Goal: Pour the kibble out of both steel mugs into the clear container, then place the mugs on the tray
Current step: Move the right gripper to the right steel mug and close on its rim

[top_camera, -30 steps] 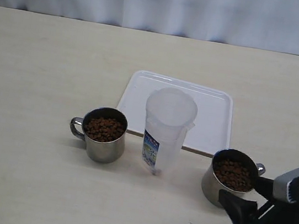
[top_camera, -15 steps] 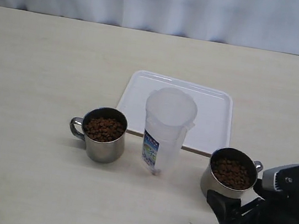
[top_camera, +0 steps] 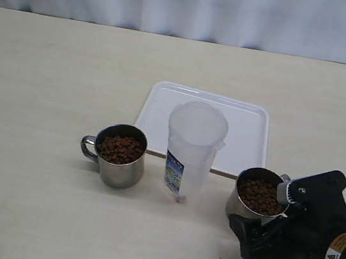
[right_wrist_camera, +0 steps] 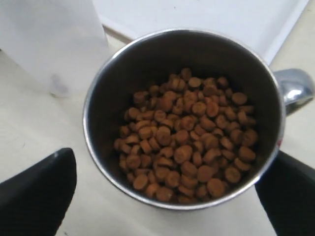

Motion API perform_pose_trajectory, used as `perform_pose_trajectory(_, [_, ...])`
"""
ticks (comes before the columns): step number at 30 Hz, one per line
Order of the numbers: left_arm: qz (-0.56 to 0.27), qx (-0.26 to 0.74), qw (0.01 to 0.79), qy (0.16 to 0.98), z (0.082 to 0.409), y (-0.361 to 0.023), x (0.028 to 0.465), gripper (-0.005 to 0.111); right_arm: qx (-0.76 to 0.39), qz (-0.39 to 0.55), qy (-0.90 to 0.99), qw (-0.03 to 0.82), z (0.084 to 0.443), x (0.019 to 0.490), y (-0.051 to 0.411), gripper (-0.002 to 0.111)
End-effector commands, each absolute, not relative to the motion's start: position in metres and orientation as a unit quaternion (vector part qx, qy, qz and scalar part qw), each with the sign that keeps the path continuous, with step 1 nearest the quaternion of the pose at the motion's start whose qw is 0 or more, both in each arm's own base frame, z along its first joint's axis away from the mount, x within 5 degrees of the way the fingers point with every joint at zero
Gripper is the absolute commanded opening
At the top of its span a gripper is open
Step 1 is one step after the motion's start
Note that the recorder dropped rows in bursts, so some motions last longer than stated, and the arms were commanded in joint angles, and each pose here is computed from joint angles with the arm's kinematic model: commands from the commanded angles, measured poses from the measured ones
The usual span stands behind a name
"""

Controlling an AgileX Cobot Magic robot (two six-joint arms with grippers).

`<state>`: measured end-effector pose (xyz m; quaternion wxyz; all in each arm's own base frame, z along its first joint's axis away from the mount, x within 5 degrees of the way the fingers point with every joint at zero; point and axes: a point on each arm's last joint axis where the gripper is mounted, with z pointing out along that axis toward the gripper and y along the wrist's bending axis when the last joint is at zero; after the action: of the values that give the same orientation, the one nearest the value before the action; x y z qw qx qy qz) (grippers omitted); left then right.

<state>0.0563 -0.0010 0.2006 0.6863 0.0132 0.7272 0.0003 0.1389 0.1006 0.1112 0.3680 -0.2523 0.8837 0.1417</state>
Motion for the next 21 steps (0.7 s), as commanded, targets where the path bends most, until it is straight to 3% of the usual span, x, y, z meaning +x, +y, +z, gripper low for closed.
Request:
perform_pose_trajectory(1, [-0.004,0.015,0.687,0.726,0.2002,-0.0015,0.0563,0.000,-0.270,0.120,0.875,0.384,0.1128,0.1471,0.1036,0.088])
perform_pose_trajectory(11, [-0.004,0.015,0.687,0.726,0.2002,-0.0015,0.0563,0.000,-0.278,0.106,0.862,0.410,0.1158,0.1513,0.1030,0.088])
perform_pose_trajectory(21, [-0.004,0.015,0.687,0.726,0.2002,-0.0015,0.0563,0.000,-0.356,0.079,0.820,0.441,0.1197,0.1530,0.1060,0.088])
